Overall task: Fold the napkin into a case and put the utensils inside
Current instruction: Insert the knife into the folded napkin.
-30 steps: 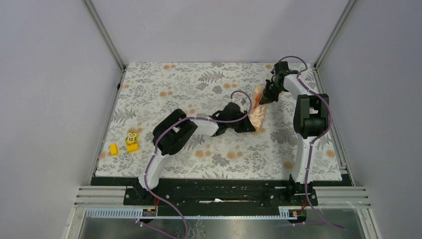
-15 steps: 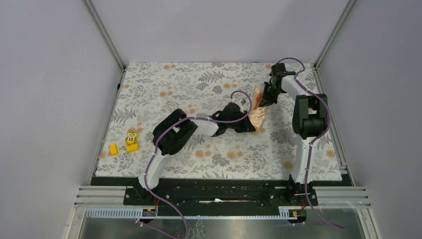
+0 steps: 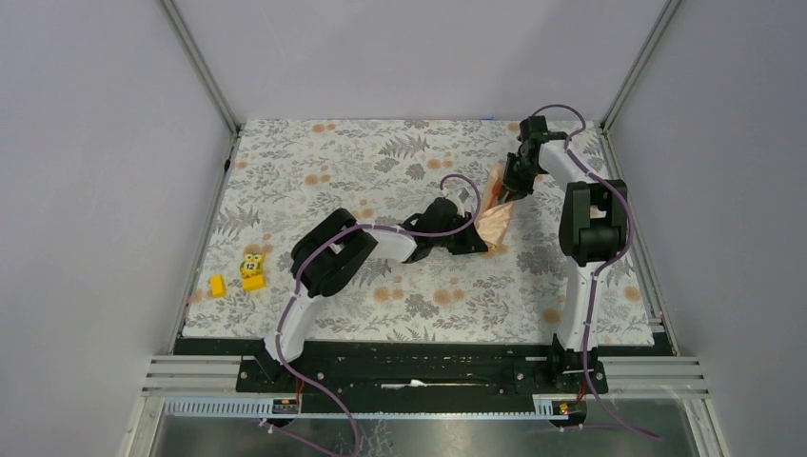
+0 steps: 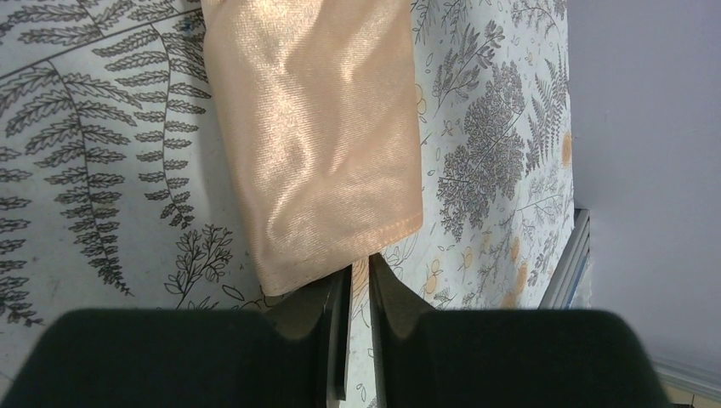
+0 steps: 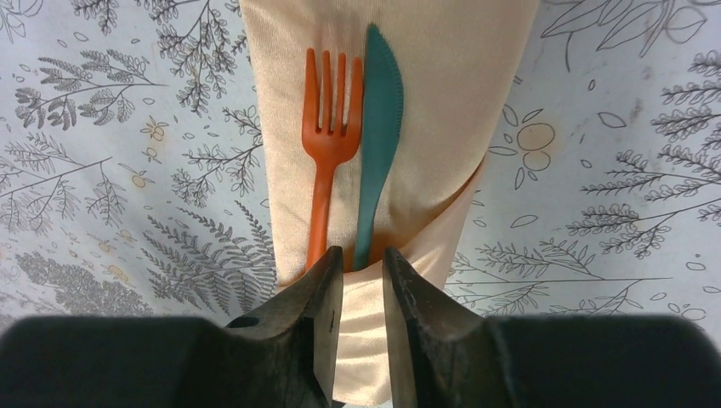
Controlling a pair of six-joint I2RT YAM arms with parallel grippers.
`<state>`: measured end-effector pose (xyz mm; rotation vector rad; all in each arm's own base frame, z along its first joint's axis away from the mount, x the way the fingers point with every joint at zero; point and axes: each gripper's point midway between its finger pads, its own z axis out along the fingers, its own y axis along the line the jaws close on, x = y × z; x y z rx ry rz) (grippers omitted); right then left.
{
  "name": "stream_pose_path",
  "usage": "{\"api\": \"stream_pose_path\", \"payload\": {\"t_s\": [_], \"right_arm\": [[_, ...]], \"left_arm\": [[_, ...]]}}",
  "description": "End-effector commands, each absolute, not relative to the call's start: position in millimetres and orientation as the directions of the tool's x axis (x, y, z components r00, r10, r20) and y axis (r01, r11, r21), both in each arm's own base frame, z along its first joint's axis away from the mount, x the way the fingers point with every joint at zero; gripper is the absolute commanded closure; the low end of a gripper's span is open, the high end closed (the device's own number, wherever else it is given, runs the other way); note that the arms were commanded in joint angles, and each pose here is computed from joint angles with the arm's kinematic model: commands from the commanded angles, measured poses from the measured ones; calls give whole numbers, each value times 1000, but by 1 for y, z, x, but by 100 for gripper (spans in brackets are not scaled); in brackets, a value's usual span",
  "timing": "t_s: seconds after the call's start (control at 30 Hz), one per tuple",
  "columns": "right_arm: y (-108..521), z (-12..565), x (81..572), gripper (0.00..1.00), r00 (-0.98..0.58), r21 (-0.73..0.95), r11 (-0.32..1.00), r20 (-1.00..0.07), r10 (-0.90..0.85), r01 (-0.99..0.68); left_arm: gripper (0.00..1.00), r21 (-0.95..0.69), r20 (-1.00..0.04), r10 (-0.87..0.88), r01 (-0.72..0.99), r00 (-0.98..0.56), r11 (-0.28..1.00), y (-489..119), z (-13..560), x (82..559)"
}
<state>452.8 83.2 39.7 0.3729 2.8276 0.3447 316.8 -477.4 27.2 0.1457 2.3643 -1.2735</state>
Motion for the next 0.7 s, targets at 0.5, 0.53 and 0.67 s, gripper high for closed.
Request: {"api": "stream_pose_path", "payload": {"t_s": [0.5, 0.53, 0.67], "right_arm": [[166, 255, 361, 37, -736, 276, 939, -676, 37, -207], [173, 271, 346, 35, -713, 315, 912, -700, 36, -263], [169, 341, 288, 2, -576, 357, 841, -815, 68, -406]], "left_arm": [[38, -666, -643, -98, 491, -760, 562, -393, 176, 266], [35, -644, -672, -101, 512, -733, 569, -380, 196, 262], [23, -536, -793, -145, 565, -592, 627, -320, 287, 256]]}}
